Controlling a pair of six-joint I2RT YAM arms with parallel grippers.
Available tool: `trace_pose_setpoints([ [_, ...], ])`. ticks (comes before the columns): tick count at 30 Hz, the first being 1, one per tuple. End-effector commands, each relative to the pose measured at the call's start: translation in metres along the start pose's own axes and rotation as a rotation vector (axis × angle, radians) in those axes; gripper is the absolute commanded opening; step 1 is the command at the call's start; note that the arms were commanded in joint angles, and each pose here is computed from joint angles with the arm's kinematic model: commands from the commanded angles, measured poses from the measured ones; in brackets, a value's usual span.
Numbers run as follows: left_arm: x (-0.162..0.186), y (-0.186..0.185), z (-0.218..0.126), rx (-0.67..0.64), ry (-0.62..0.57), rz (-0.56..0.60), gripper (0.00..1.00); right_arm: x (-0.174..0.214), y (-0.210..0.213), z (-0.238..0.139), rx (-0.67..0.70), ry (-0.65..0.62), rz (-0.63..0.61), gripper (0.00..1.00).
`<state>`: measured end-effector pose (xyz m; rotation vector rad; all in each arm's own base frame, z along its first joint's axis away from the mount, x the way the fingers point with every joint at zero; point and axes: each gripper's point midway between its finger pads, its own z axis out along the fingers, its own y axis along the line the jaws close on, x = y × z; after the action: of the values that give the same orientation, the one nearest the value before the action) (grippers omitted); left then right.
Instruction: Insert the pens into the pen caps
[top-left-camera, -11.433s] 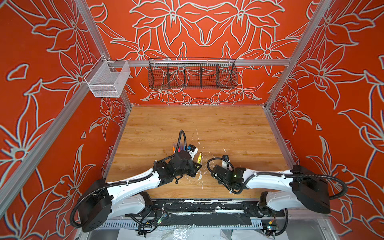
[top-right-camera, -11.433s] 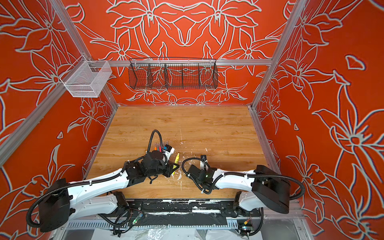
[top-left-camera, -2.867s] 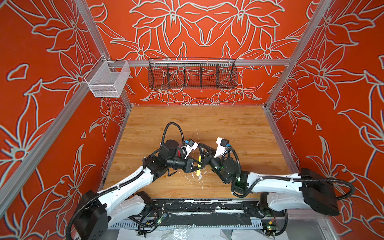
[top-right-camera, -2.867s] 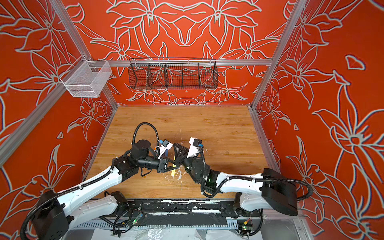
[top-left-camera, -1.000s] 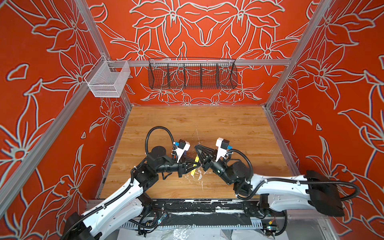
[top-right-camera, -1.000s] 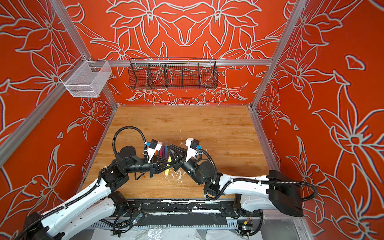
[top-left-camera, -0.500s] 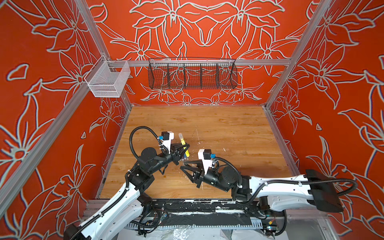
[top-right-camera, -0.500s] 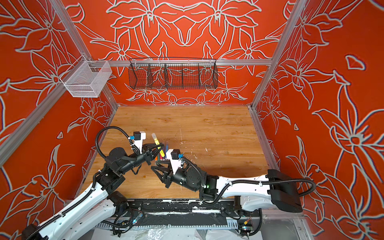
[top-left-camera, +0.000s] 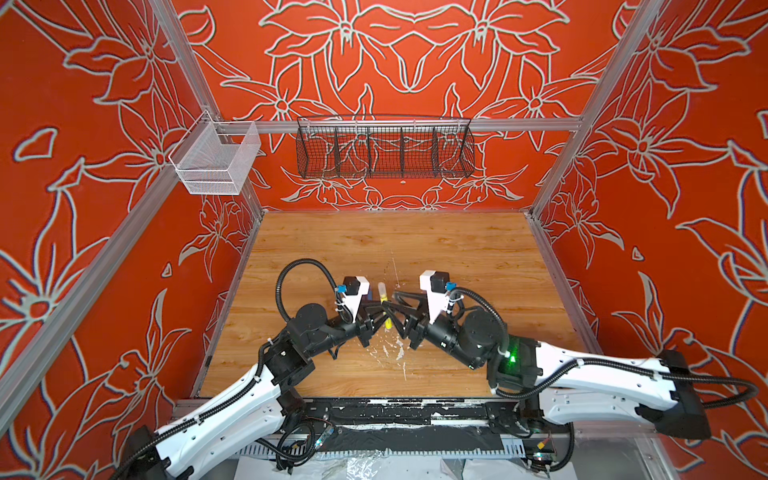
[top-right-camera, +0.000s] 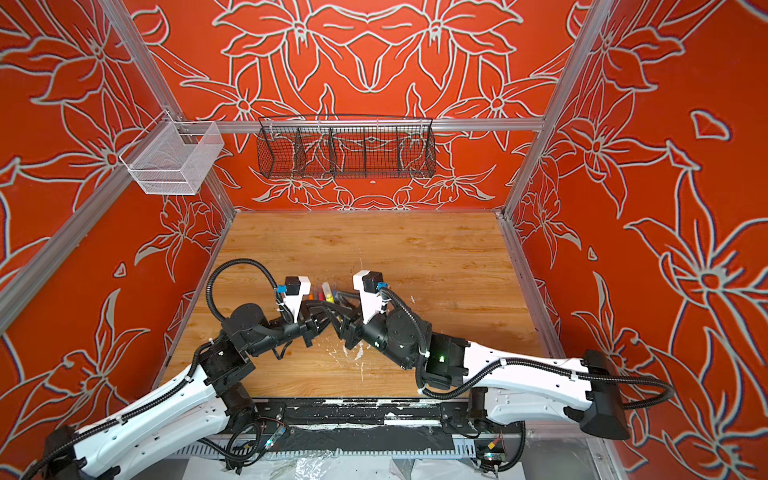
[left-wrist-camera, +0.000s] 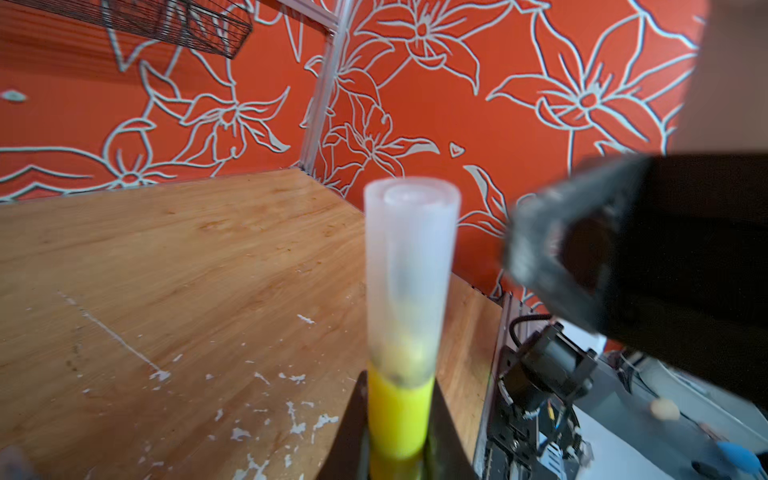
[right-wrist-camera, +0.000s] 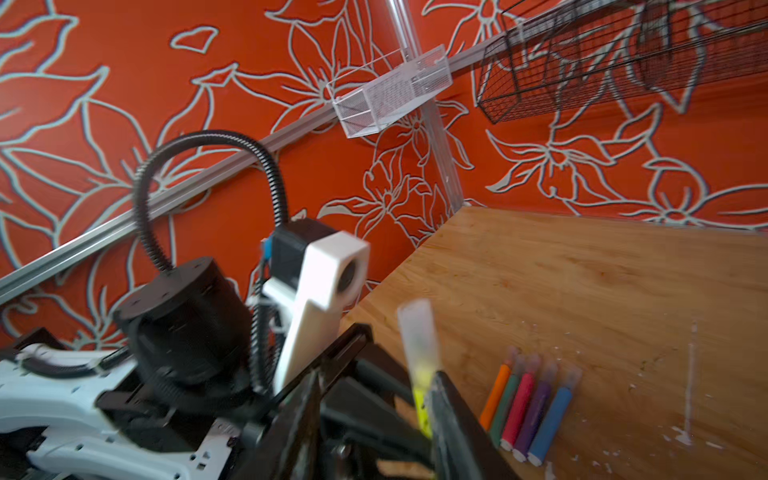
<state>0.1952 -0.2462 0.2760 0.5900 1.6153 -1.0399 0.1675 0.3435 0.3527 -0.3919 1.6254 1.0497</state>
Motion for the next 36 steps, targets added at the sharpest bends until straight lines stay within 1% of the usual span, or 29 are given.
trace_pose_setpoints([
  [1, 0.008, 0.007, 0.005, -0.051, 0.015, 0.071, 0.0, 0.014, -0.014, 0.0, 0.064, 0.069, -0.057, 0.49],
  [3, 0.011, 0.009, 0.007, -0.06, 0.021, 0.071, 0.0, 0.013, -0.015, 0.0, 0.071, 0.068, -0.058, 0.5],
  [6, 0.013, 0.009, 0.007, -0.054, 0.018, 0.067, 0.0, 0.014, -0.026, 0.0, 0.13, 0.07, -0.058, 0.5],
  [9, 0.013, 0.007, 0.006, -0.044, 0.018, 0.068, 0.0, 0.016, -0.03, 0.005, 0.144, 0.085, -0.052, 0.44],
  [11, 0.013, 0.005, 0.006, -0.038, 0.019, 0.068, 0.0, 0.015, -0.031, 0.009, 0.147, 0.093, -0.053, 0.42],
  [16, 0.016, 0.003, 0.006, -0.026, 0.026, 0.069, 0.0, 0.011, -0.039, 0.024, 0.191, 0.116, -0.047, 0.42],
  [23, 0.02, 0.008, 0.008, -0.046, 0.035, 0.068, 0.0, 0.005, -0.038, 0.044, 0.179, 0.143, -0.042, 0.44],
  [24, 0.021, 0.009, 0.008, -0.052, 0.036, 0.068, 0.0, 0.006, -0.037, 0.047, 0.179, 0.15, -0.042, 0.43],
  [26, 0.02, 0.01, 0.008, -0.057, 0.034, 0.07, 0.0, 0.009, -0.038, 0.051, 0.181, 0.162, -0.038, 0.36],
  [27, 0.02, 0.011, 0.009, -0.063, 0.035, 0.07, 0.0, 0.011, -0.039, 0.052, 0.181, 0.17, -0.037, 0.28],
  [28, 0.02, 0.013, 0.009, -0.072, 0.036, 0.069, 0.0, 0.014, -0.039, 0.054, 0.181, 0.182, -0.034, 0.18],
  [30, 0.019, 0.018, 0.009, -0.105, 0.032, 0.066, 0.0, 0.02, -0.038, 0.055, 0.171, 0.201, -0.027, 0.03],
  [31, 0.017, 0.022, 0.01, -0.129, 0.027, 0.063, 0.0, 0.025, -0.038, 0.055, 0.168, 0.211, -0.02, 0.0],
  [34, 0.002, 0.03, 0.01, -0.178, -0.008, 0.05, 0.0, 0.044, -0.039, 0.053, 0.139, 0.245, 0.0, 0.0],
  [36, -0.013, 0.035, 0.011, -0.188, -0.031, 0.015, 0.0, 0.057, -0.041, 0.05, 0.121, 0.261, 0.025, 0.0],
])
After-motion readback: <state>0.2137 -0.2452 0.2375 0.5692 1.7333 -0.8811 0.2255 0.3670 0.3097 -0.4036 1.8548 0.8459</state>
